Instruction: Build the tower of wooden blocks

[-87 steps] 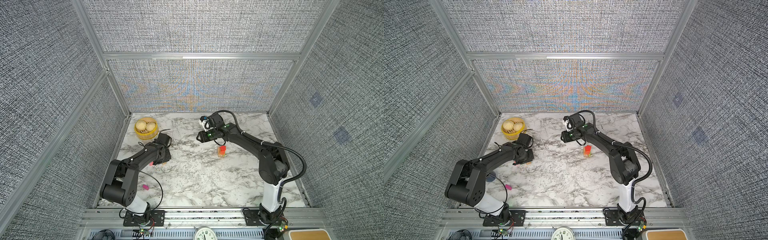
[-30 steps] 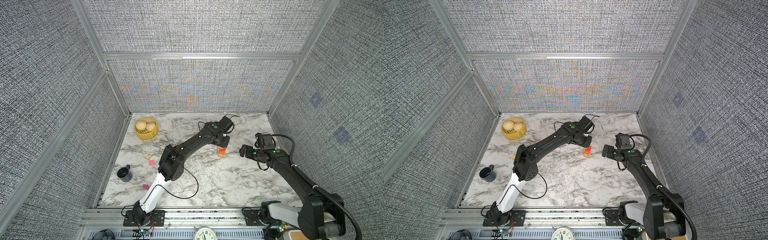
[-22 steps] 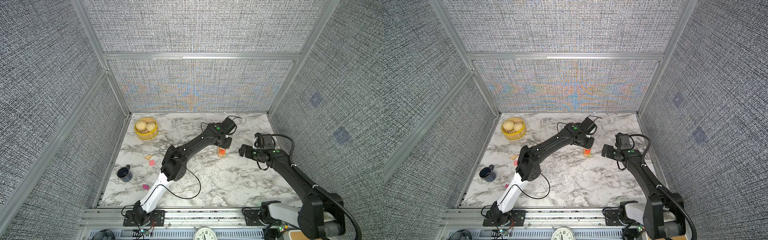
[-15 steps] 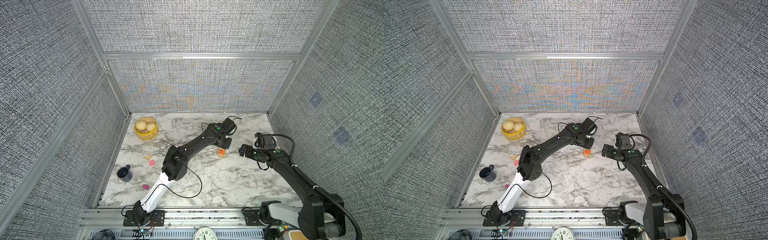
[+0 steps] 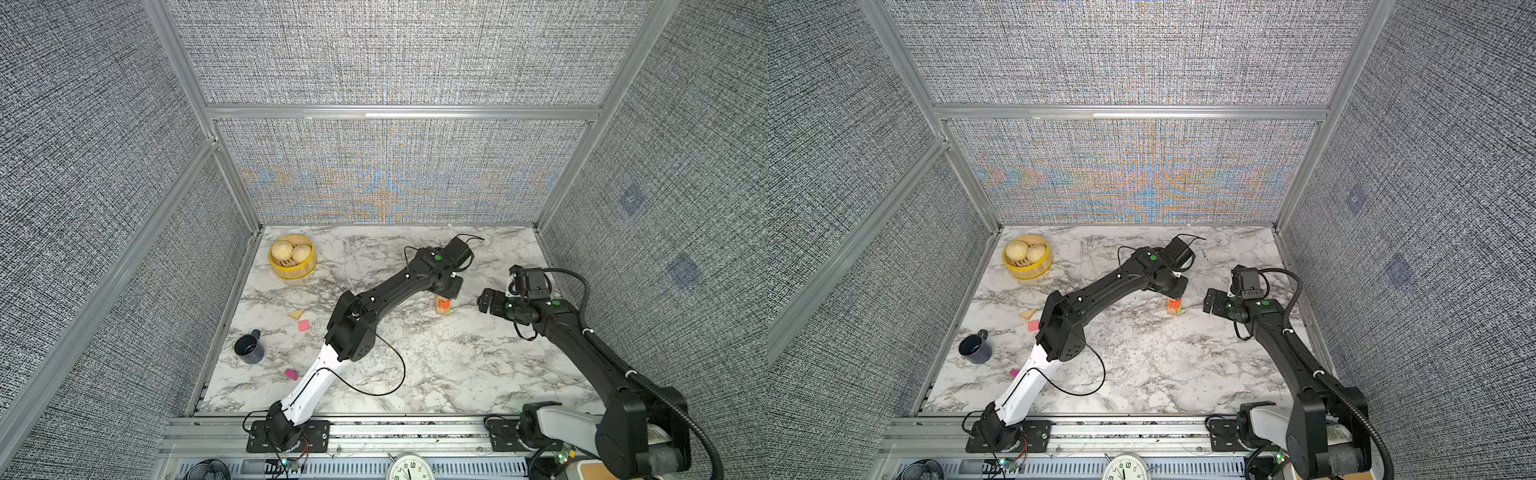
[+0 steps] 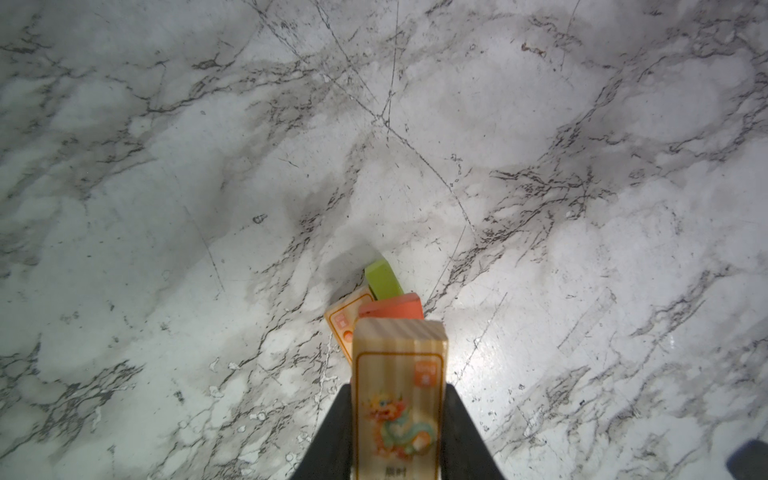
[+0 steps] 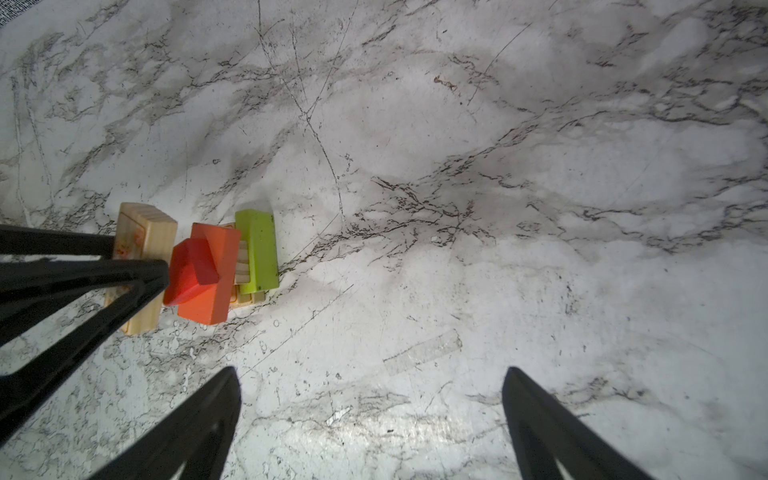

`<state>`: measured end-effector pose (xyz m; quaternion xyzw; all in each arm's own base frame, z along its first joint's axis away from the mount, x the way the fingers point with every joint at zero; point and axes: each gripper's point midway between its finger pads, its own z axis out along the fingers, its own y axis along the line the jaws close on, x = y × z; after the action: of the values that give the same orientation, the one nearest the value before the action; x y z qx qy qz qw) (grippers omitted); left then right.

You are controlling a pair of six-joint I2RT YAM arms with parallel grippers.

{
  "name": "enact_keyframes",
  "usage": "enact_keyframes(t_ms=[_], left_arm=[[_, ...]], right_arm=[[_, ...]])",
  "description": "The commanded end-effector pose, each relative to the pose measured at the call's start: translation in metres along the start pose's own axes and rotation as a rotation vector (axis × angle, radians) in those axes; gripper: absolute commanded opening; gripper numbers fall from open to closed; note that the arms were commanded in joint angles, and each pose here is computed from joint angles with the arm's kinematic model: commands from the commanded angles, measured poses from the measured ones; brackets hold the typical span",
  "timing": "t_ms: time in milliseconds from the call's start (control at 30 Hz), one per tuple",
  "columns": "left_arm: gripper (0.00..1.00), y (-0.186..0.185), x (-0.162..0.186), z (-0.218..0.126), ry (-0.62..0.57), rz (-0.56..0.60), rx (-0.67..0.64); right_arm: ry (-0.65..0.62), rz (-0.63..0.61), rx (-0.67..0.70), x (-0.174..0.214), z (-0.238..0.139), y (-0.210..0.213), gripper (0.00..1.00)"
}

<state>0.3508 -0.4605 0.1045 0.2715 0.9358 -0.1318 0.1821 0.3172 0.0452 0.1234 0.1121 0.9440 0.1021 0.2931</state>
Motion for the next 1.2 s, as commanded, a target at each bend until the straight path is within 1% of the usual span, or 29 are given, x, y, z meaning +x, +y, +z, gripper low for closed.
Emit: enact_keyframes(t_ms=[0, 267, 500, 1033, 1100, 1167], left_arm=[[0.3, 0.0025, 0.0001, 0.0028, 0.002, 0.006, -0.008], [0.31, 0.0016, -0.0017, 0.0032, -0.005, 0.007, -0.003], [0.36, 0.0016, -0.0005, 0.0056, 0.0, 0.005, 0.0], [0.39, -0.0012, -0.001, 0.0032, -0.001, -0.003, 0.013], [0.4, -0.001, -0.0013, 0.0028, -0.002, -0.002, 0.012], [0.5, -0.0017, -0.0015, 0.001, -0.003, 0.005, 0.016]], right_arm=[[-0.004, -0.001, -0.014, -0.0005, 0.0007, 0.0027, 0.99], [-0.001, -0.003, -0.012, 0.0, 0.0007, 0.0022, 0.99], [0.001, -0.007, -0.018, 0.0002, 0.0006, 0.0036, 0.99], [0.0, -0.006, -0.024, -0.0005, 0.0, 0.0047, 0.99], [0.003, -0.006, -0.024, 0.0004, 0.0005, 0.0046, 0.99], [0.003, -0.008, -0.026, 0.0004, 0.0004, 0.005, 0.99]])
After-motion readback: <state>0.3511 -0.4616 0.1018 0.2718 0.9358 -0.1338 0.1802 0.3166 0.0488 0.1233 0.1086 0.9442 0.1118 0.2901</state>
